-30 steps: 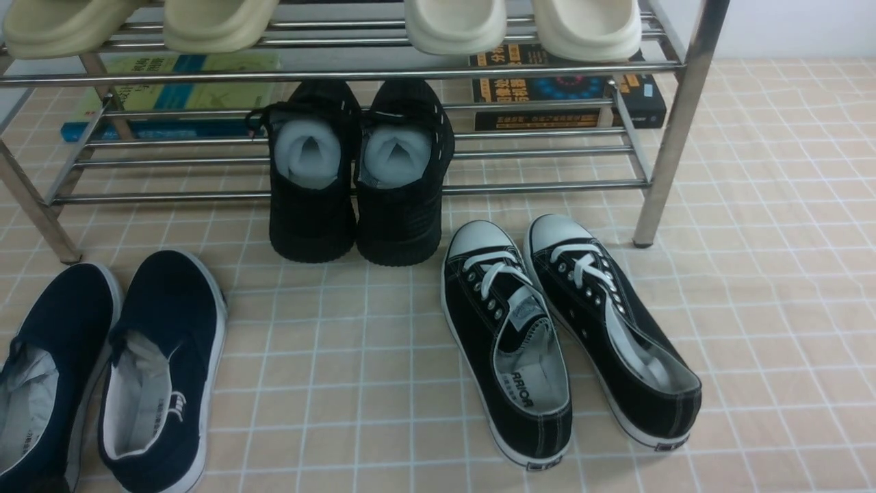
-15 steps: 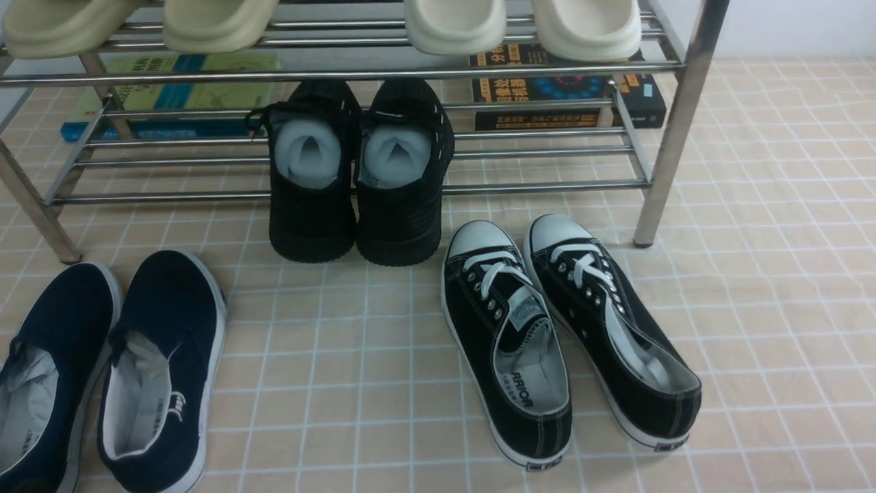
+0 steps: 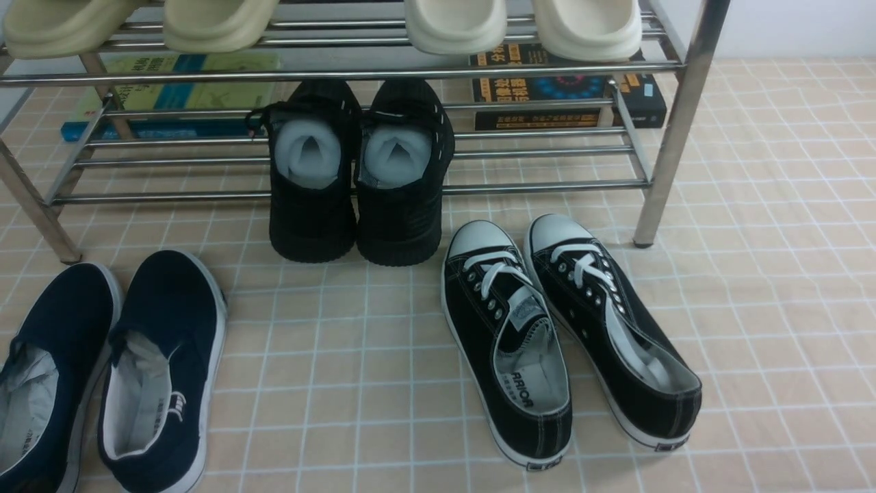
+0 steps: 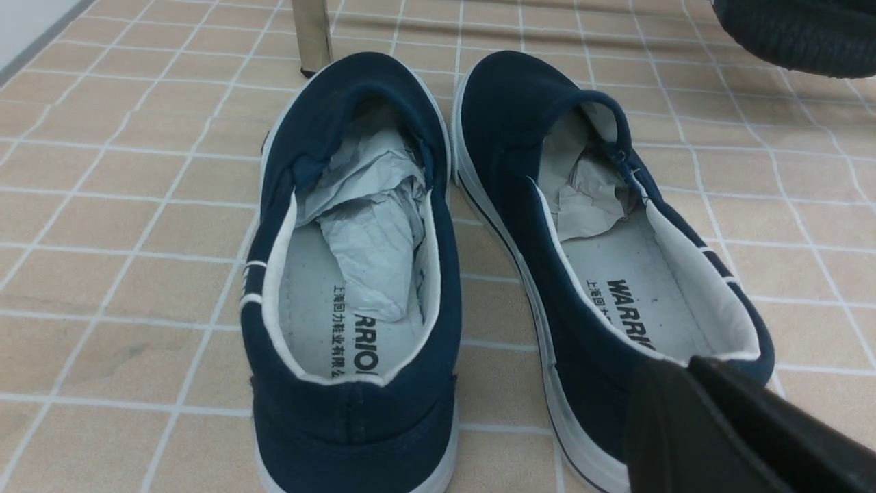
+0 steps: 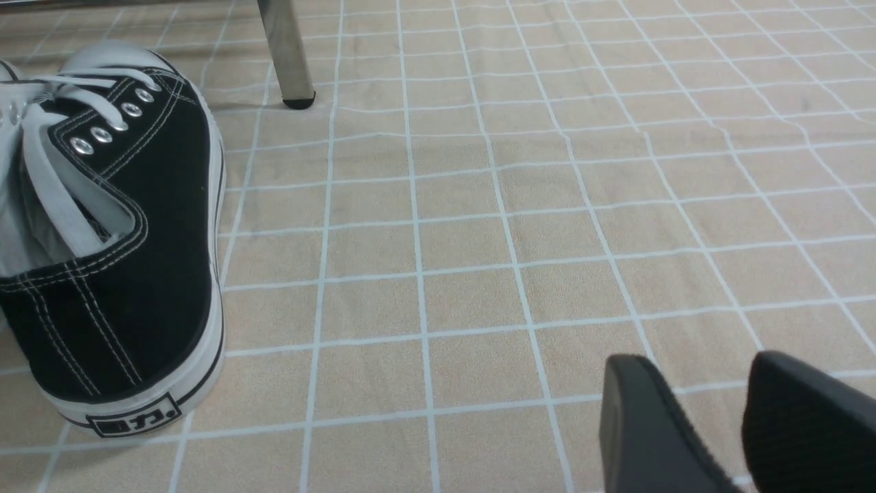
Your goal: Take the shoes off the shelf from the light coffee tablecloth by hand.
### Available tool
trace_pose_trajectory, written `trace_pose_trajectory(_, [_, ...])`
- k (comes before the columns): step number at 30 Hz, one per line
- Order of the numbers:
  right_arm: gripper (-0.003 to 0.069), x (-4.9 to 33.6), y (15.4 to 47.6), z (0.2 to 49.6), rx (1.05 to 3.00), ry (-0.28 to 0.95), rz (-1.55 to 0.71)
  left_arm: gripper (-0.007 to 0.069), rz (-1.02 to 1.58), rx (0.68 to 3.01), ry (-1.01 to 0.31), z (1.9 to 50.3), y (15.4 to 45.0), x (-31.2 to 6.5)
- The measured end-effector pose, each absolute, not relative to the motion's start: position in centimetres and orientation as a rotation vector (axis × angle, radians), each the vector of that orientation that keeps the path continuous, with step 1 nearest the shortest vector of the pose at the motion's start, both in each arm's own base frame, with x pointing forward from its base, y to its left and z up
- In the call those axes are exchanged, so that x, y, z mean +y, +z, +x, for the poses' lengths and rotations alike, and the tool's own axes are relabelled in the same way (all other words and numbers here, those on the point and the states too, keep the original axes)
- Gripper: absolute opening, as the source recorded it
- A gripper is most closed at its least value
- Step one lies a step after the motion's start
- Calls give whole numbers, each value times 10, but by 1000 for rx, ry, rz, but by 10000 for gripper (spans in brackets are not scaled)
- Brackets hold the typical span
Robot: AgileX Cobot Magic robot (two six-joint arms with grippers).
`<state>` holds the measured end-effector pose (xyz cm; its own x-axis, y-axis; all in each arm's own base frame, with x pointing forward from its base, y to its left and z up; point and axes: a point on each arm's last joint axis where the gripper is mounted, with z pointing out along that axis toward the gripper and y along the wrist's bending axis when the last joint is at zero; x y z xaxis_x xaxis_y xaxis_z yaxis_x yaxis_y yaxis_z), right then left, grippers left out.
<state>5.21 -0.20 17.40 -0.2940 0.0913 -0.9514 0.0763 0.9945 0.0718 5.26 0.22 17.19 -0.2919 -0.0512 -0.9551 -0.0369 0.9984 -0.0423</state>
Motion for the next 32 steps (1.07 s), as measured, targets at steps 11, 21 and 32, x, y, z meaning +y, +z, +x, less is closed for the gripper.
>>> trace_pose_trajectory(11, [240, -2, 174, 52, 1871, 15, 121, 59, -63, 1870, -13, 53, 172, 2])
trace_pose_trajectory(21, [240, -2, 174, 52, 1871, 15, 121, 73, -65, 1871, -14, 53, 172, 2])
trace_pose_trajectory(32, [240, -2, 174, 52, 1871, 15, 121, 81, -65, 1871, -14, 53, 172, 2])
